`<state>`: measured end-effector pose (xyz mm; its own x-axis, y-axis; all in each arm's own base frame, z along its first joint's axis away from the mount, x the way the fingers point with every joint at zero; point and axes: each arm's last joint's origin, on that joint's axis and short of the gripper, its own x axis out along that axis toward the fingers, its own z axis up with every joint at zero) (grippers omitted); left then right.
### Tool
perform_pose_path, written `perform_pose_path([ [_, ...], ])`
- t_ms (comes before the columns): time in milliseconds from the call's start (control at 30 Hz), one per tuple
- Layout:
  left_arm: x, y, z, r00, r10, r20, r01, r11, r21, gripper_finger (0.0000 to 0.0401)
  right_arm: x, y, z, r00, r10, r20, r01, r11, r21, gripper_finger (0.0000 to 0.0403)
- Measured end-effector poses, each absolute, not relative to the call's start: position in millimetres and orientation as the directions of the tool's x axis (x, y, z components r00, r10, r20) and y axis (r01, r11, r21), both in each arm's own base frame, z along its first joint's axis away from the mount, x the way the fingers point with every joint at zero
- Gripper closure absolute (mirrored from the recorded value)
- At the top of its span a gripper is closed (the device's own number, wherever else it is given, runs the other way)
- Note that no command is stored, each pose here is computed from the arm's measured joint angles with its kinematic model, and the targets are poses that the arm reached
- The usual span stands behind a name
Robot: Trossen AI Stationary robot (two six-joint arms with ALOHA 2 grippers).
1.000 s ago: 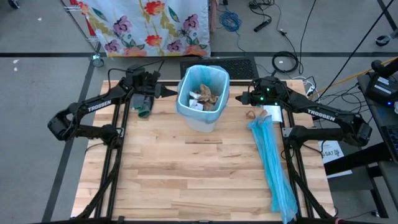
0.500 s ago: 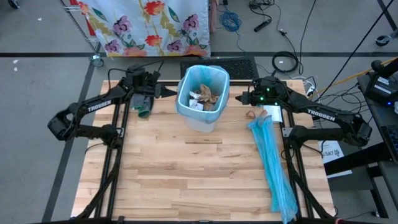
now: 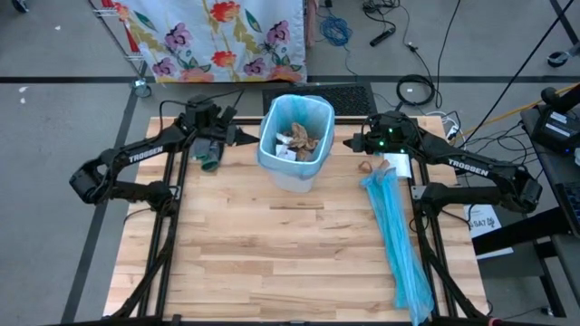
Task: Place trash/remove bag and relplace
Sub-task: Remove the blue trash bag from the trash bin
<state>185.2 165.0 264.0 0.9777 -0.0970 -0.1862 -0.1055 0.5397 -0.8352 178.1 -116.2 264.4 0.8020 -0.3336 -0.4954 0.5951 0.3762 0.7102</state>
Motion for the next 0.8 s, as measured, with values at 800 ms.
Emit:
perform_pose_path([
  [800,194.0,159.3,262.3,0.974,0.01,-0.227,-0.192,0.574,-0.796,0.0391,178.1,-116.1,264.2,0.802,-0.333,-0.496,0.595,0.37,0.714,0.0318],
])
